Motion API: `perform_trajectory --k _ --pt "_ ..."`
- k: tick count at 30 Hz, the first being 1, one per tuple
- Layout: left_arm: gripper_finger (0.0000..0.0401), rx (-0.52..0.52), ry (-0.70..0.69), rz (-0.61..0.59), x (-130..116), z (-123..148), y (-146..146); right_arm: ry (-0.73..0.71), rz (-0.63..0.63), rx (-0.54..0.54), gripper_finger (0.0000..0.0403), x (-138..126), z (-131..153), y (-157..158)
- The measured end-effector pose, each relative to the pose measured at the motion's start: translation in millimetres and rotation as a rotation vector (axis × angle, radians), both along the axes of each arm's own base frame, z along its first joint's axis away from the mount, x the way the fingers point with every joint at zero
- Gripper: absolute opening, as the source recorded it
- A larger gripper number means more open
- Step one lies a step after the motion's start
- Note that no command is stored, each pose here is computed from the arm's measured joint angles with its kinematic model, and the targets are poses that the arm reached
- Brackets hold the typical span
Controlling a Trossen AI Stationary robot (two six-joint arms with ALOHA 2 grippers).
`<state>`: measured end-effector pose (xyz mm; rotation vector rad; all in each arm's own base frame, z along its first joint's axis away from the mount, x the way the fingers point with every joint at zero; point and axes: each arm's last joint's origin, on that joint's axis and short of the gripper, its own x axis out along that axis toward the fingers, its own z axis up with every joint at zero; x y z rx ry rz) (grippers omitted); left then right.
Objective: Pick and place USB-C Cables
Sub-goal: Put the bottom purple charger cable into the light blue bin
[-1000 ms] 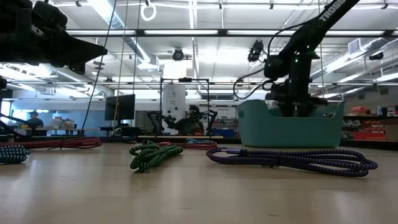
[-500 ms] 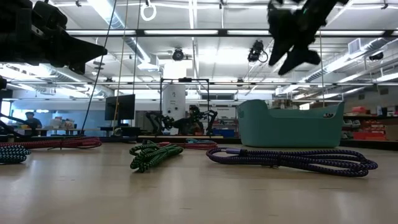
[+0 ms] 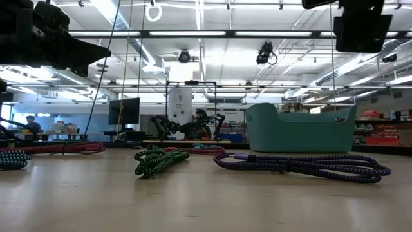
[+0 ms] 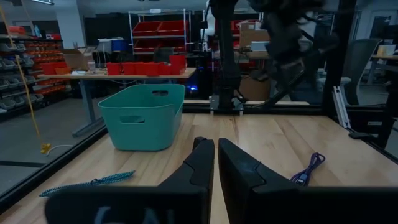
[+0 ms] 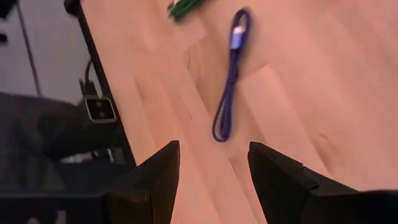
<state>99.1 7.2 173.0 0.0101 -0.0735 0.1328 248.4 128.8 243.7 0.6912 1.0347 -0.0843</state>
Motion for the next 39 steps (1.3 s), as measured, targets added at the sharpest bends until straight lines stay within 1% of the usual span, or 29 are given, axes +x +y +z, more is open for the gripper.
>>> perform_trajectory --k 4,7,12,15,18,19,21,23,25,29,31,33,35,37,39 --pt "0.0034 0.0 0.0 0.0 0 0 0 -0.052 0.149 -0.078 0.02 18 -22 15" --pt "0.0036 0.0 0.0 0.0 0 0 0 -0.084 0.235 -0.156 0.0212 34 -42 18" --pt "0.0029 0.0 0.0 0.0 0 0 0 -0.099 0.228 -0.278 0.0227 57 -75 14" --pt "0.0026 0.0 0.0 0.0 0 0 0 -0.13 0.224 -0.313 0.0226 70 -95 16" --pt "0.0027 0.0 0.001 0.0 0 0 0 -0.154 0.233 -0.331 0.0213 79 -115 20" --pt "0.0028 0.0 0.0 0.0 0 0 0 -0.141 0.216 -0.345 0.0205 80 -122 20" --pt "0.0031 0.0 0.0 0.0 0 0 0 -0.109 0.126 -0.364 0.0185 80 -131 19" --pt "0.0034 0.0 0.0 0.0 0 0 0 -0.086 0.021 -0.354 0.016 80 -132 17" --pt "0.0036 0.0 -0.001 0.0 0 0 0 -0.071 -0.033 -0.36 0.0129 79 -133 16" --pt "0.0033 0.0 0.0 0.0 0 0 0 -0.061 -0.016 -0.385 0.006 75 -130 15" --pt "0.003 0.0 -0.001 0.0 0 0 0 -0.046 -0.007 -0.368 0.0026 73 -126 14" --pt "0.0027 0.0 0.0 0.0 0 0 0 -0.029 -0.027 -0.342 0.0016 68 -118 13" --pt "0.0025 0.001 0.0 0.0 0 0 0 -0.039 -0.072 -0.316 0.002 64 -103 11" --pt "0.0026 0.0 0.0 0.0 0 0 0 -0.095 -0.129 -0.291 0.0024 60 -79 7" --pt "0.0028 0.0 -0.001 0.0 0 0 0 -0.142 -0.194 -0.289 0.002 53 -55 -2"
